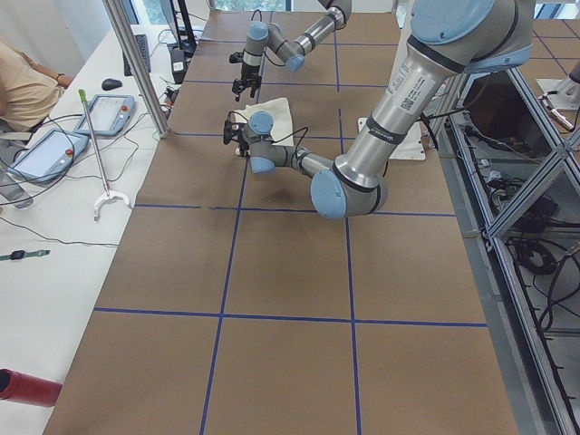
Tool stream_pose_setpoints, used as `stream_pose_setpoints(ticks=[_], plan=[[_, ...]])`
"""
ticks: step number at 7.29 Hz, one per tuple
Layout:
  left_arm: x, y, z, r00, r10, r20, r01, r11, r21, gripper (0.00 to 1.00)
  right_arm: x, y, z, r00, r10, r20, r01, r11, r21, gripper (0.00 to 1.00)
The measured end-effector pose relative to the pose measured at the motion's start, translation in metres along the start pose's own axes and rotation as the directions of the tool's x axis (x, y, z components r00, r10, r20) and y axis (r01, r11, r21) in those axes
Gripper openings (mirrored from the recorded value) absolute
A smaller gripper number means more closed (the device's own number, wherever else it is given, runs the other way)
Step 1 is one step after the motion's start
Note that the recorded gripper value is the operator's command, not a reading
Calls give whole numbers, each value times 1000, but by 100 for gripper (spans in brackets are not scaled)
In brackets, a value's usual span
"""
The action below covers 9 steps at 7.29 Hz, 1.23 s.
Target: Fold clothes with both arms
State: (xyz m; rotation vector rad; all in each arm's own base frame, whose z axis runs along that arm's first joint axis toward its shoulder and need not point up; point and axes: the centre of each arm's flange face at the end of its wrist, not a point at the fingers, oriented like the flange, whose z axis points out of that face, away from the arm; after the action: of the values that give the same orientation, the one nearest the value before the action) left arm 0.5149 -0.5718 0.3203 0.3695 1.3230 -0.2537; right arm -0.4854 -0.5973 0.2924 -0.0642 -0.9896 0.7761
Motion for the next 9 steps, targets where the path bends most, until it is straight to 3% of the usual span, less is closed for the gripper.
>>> stream_pose_setpoints(ticks=[1,3,4,5,6,9], plan=[[2,-1,-2,1000,1,-6,-1,1000,2,43,-3,17,2,1000,-12,9,12,1000,-4,100],[6,-5,-7,1000,3,-15,-3,1000,10,43,-3,77,10,998,-56,30,57,998,-10,100],[6,-8,-9,1000,3,-14,-3,1000,14,43,-2,107,14,996,-81,42,81,997,-13,84],[5,-10,-9,1000,2,-13,-2,1000,17,43,0,133,18,994,-102,49,102,995,-13,13],[4,-11,-10,1000,2,-11,-2,1000,18,43,4,149,23,993,-103,51,103,995,-1,0],[-10,-9,-11,1000,0,0,0,1000,17,43,1,128,40,994,-103,24,102,993,59,0]])
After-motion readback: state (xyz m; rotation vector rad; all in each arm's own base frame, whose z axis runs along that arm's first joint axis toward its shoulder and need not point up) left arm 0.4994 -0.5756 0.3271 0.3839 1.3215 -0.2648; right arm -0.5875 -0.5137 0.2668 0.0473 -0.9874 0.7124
